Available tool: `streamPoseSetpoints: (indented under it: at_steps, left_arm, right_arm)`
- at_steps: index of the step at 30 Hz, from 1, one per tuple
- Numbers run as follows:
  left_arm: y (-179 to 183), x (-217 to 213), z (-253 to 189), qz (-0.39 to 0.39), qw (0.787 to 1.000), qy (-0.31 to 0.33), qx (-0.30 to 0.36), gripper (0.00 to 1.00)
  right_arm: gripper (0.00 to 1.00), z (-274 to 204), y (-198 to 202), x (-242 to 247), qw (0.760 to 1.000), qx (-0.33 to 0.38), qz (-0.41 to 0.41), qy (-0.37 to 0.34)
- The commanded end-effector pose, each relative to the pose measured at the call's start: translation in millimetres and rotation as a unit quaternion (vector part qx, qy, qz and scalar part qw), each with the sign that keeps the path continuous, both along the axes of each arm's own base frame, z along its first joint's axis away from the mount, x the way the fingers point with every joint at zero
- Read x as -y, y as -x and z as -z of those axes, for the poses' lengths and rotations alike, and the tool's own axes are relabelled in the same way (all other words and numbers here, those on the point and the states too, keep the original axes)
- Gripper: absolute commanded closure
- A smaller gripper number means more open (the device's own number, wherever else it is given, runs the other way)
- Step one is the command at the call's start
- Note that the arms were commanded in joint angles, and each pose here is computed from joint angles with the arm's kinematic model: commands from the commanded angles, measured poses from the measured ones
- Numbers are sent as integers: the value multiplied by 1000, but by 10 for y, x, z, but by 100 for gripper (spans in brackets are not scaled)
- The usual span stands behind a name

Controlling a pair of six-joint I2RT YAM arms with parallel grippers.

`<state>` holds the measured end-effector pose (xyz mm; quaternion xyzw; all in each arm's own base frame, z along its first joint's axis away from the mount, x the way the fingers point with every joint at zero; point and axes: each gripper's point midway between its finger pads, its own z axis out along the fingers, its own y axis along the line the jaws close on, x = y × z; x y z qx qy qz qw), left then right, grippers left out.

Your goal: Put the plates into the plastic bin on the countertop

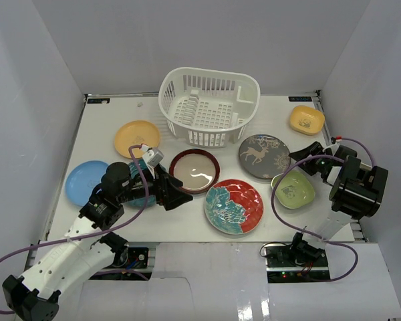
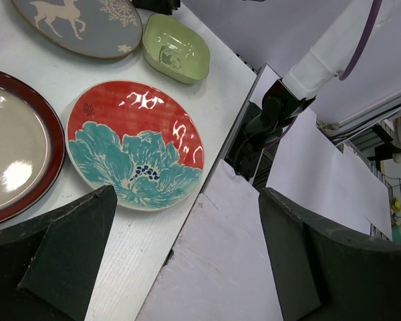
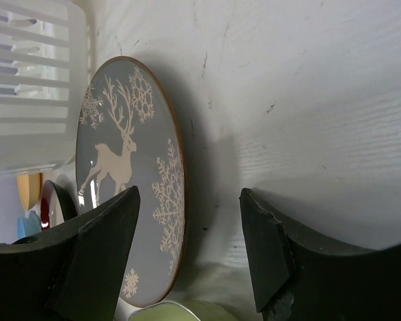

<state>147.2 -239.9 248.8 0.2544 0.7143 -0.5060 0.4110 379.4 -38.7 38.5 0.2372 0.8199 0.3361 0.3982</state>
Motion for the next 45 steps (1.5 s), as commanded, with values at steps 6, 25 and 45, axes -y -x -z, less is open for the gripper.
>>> streamPoseSetpoints:
  at_steps: [6, 25, 45]
  left_arm:
    - [3, 4, 17, 2, 1000, -4, 5, 2]
    - [-124, 8, 126, -13, 1000, -22, -13, 2]
    - [-319, -70, 338, -79, 993, -40, -73, 2]
  right_arm:
    - [35, 120, -148, -290, 997, -15, -78, -21]
    - [92, -138, -350, -425, 996, 18, -70, -59]
    - [92, -2797, 11, -490, 960, 276, 44, 29]
